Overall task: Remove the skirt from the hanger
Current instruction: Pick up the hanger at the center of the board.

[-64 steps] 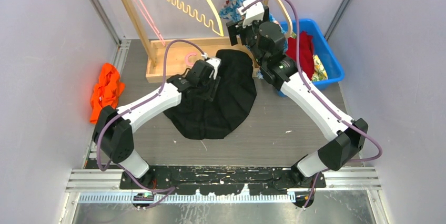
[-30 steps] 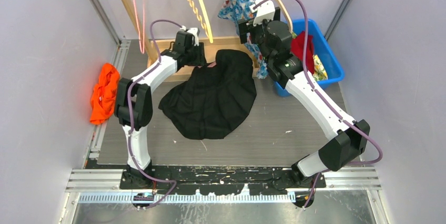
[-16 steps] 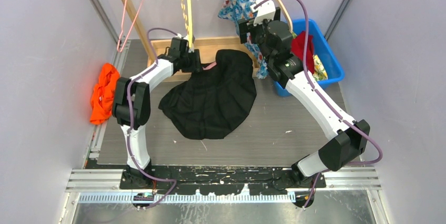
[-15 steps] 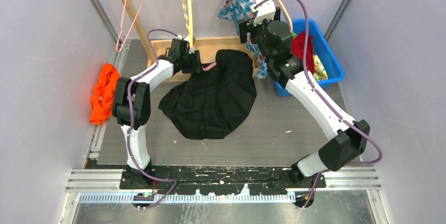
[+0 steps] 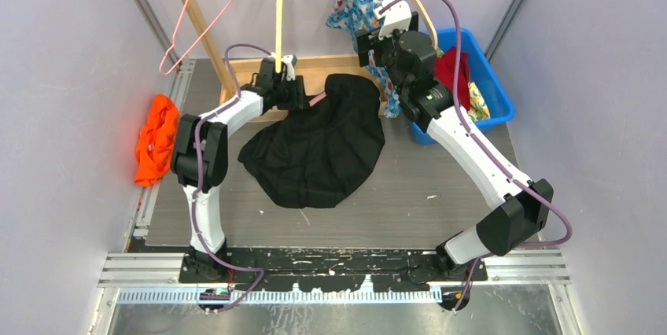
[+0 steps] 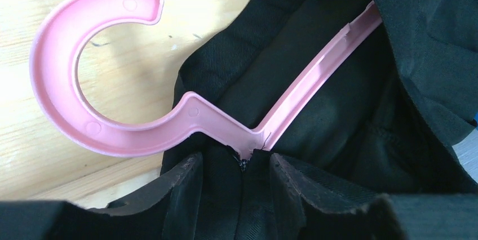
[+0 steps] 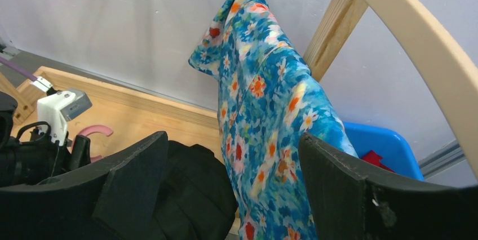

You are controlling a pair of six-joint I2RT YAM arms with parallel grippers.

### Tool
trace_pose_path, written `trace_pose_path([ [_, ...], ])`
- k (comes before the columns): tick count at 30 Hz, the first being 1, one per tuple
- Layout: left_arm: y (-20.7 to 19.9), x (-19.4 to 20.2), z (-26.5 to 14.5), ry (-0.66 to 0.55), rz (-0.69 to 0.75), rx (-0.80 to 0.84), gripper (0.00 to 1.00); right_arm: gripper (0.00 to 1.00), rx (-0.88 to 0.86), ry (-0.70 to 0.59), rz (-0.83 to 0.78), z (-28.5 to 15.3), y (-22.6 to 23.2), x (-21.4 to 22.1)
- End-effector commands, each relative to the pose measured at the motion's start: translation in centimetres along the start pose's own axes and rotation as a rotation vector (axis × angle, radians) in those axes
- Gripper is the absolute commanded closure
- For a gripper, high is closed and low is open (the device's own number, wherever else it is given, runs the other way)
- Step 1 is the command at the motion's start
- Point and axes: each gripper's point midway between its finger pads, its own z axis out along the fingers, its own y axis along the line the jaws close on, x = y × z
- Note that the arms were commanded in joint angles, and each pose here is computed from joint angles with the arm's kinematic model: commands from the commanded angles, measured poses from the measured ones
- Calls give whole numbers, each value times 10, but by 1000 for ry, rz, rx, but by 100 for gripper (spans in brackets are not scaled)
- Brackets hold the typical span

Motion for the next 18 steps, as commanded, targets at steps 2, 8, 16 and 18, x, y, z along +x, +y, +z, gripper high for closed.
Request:
trace_pose_path([
  [2, -25, 27, 18, 57, 58, 78, 52, 10, 8, -71, 25, 0, -6, -29],
  [8, -31, 57, 1, 127, 95, 96, 52, 10, 15, -74, 25, -1, -7, -30],
  [16, -37, 88, -27, 182, 111, 137, 52, 10, 8, -77, 42, 1, -5, -28],
  [18, -39, 100, -25, 197, 117, 148, 52, 11, 4, -74, 48, 1, -4, -27],
])
